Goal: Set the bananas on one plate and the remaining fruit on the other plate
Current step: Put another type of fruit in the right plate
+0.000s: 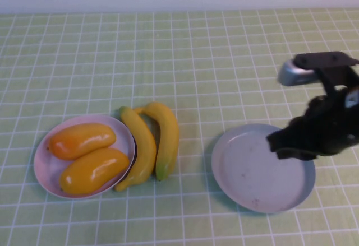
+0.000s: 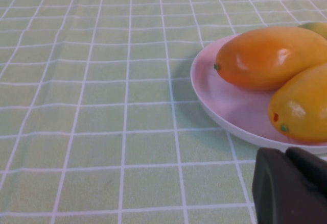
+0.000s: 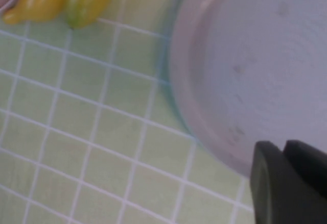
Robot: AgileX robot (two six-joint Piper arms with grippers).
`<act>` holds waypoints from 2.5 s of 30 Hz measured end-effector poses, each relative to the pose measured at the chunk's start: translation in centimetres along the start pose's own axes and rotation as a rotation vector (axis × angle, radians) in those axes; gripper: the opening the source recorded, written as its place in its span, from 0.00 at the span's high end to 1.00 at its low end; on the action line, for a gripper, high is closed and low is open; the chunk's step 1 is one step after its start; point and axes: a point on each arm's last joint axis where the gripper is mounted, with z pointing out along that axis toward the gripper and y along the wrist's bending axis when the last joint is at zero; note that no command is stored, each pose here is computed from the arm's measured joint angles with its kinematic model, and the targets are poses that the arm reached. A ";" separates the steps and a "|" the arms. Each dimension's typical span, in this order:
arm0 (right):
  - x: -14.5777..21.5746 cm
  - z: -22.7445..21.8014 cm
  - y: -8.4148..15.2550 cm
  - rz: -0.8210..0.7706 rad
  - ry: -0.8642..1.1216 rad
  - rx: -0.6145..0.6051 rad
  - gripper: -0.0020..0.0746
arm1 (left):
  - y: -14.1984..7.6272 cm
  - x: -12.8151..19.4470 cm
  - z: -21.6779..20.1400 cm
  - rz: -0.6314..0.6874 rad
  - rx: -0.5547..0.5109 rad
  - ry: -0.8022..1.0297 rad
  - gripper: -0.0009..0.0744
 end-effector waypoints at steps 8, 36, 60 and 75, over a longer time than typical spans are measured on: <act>-7.2 6.2 8.5 -0.198 0.069 -0.084 0.64 | 0.0 0.0 0.0 0.000 0.000 0.000 0.99; -14.8 19.4 10.6 -0.191 0.116 0.055 0.46 | 0.0 0.0 0.0 0.000 0.000 0.000 0.99; -15.6 9.3 10.3 -0.257 0.003 0.159 0.59 | 0.0 0.0 0.0 0.000 0.000 0.000 0.99; -4.6 3.1 -0.1 0.068 0.052 0.297 0.59 | 0.0 0.0 0.0 0.000 0.000 0.000 0.99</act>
